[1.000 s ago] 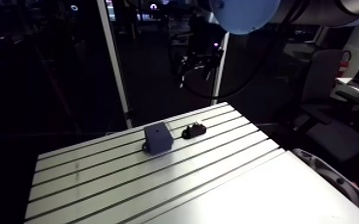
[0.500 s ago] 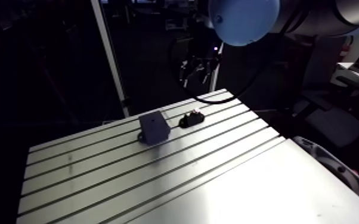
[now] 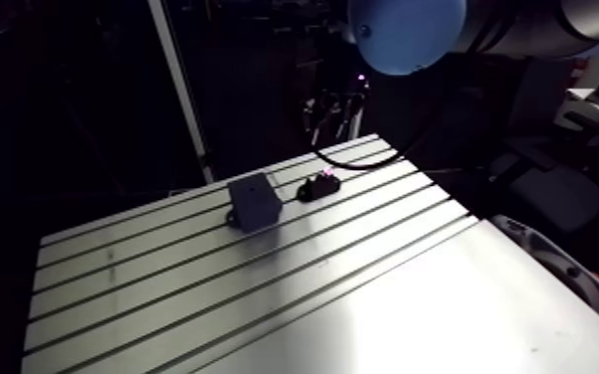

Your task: Pick up the M10 bolt and insert it into the hole until fully seated.

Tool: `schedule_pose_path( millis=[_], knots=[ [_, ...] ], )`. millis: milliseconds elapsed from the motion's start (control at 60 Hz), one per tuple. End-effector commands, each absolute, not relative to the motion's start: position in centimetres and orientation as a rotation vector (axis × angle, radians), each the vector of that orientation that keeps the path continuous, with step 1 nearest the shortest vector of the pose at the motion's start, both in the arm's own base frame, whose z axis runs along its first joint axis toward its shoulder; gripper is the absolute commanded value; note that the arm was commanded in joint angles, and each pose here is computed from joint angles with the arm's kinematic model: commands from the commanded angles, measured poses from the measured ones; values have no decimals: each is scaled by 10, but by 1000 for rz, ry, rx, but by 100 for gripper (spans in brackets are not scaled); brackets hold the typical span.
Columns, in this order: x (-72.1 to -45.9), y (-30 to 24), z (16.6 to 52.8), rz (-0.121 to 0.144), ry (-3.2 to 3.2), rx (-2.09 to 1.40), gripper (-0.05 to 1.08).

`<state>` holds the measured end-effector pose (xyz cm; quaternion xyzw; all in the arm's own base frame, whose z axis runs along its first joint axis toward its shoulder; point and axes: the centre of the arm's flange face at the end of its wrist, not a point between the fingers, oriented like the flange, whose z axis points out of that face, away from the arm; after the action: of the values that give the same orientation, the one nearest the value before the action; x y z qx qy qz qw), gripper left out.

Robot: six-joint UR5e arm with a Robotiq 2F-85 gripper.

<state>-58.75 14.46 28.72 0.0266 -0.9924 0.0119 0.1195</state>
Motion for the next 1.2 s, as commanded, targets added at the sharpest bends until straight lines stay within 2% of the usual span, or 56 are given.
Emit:
schedule_pose_path(
  millis=[17,183,283,483,850,1000,1200],
  knots=[
    [-590,148,282,34,-2910,71,44],
    [-590,150,276,37,-2920,68,44],
    [-590,152,272,24,-2932,63,44],
    [-589,157,269,18,-2939,51,44],
    [-591,162,258,31,-2955,12,46],
    [-592,164,251,11,-2974,-13,47],
    [-592,165,246,5,-2987,-28,49]
  ],
)
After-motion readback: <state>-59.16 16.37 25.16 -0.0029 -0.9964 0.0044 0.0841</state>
